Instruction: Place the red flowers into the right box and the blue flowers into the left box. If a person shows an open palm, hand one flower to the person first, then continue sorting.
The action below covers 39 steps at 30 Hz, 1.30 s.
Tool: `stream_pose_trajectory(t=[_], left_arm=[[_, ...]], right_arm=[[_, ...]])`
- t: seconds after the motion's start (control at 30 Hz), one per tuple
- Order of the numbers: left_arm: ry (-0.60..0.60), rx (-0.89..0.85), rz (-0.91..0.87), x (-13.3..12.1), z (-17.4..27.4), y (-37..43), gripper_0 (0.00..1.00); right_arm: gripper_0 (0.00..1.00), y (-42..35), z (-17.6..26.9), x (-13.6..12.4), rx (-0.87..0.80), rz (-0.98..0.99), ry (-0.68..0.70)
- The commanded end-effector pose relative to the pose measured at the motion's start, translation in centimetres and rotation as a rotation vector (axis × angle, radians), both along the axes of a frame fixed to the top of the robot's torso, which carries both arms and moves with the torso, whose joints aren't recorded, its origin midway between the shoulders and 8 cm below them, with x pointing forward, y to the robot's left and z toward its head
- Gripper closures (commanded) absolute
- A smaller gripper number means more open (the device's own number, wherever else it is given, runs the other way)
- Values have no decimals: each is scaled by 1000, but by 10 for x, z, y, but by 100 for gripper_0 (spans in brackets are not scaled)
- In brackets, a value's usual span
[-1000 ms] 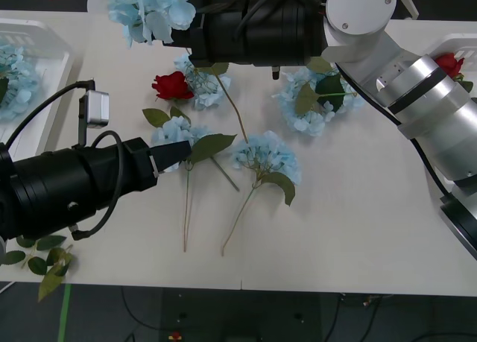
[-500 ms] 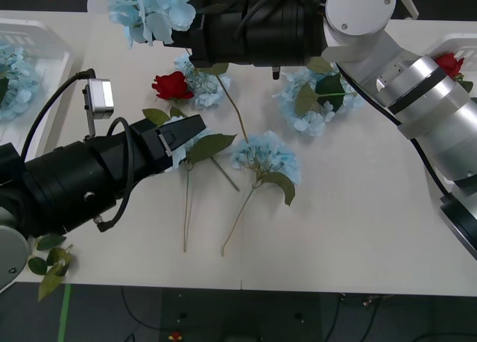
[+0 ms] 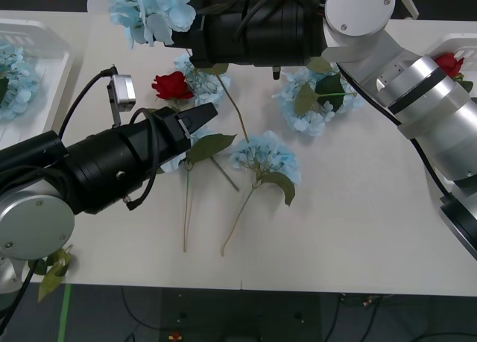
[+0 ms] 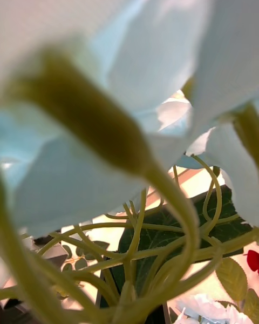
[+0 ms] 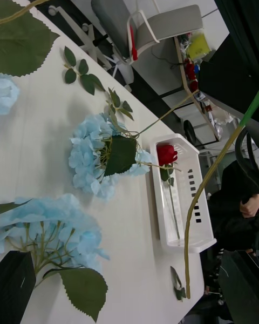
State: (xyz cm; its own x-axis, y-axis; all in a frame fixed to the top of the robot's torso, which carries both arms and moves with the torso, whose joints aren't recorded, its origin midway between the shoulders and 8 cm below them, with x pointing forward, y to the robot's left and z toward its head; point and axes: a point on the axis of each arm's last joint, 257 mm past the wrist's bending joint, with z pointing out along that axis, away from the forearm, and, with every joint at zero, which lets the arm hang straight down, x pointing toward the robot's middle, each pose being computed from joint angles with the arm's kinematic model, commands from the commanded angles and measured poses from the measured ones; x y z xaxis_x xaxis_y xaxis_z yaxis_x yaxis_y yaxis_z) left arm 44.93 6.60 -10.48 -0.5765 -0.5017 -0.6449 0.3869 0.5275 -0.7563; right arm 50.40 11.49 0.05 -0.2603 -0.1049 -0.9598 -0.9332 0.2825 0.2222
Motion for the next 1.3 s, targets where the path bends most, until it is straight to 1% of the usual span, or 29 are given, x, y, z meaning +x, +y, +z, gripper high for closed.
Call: stream_pose_trajectory(t=[0.03, 0.17, 0.37, 0.5, 0.67, 0.83, 0.87, 0.9, 0.97, 1.0, 1.07, 1.1, 1.13, 1.3], left_arm=[[-22, -73, -44, 4, 24, -33, 0], [-12, -83, -64, 11, 22, -49, 0], [-7, -115, -68, 31, 17, -76, 0], [-11, -177, -62, 44, 16, -97, 0], [-8, -186, -66, 49, 17, -107, 0], [-5, -210, -86, 46, 24, -115, 0], [-10, -208, -86, 46, 26, -116, 4], [-15, -203, -86, 46, 25, -116, 13], [-25, -203, -82, 48, 28, -115, 37], [-32, -205, -79, 48, 30, -114, 53], [-34, -211, -80, 48, 32, -114, 80], [-31, -217, -83, 48, 33, -115, 97], [-31, -222, -82, 48, 34, -115, 100], [-35, -235, -81, 49, 38, -114, 100]], right_arm=[[100, 17, 10, -18, 12, 44, -59], [100, 17, 12, -17, 14, 42, -59], [100, 17, 11, -16, 11, 38, -62], [100, 16, 11, -15, 11, 35, -60], [100, 15, 11, -14, 8, 31, -64], [100, 14, 11, -12, 10, 26, -65], [100, 14, 12, -11, 9, 24, -68], [100, 14, 12, -11, 8, 23, -69], [100, 13, 12, -10, 8, 21, -70], [100, 13, 12, -10, 8, 21, -70], [100, 13, 12, -10, 9, 20, -70], [100, 12, 12, -10, 8, 19, -71], [100, 12, 12, -9, 9, 17, -70], [100, 12, 13, -9, 10, 17, -72]])
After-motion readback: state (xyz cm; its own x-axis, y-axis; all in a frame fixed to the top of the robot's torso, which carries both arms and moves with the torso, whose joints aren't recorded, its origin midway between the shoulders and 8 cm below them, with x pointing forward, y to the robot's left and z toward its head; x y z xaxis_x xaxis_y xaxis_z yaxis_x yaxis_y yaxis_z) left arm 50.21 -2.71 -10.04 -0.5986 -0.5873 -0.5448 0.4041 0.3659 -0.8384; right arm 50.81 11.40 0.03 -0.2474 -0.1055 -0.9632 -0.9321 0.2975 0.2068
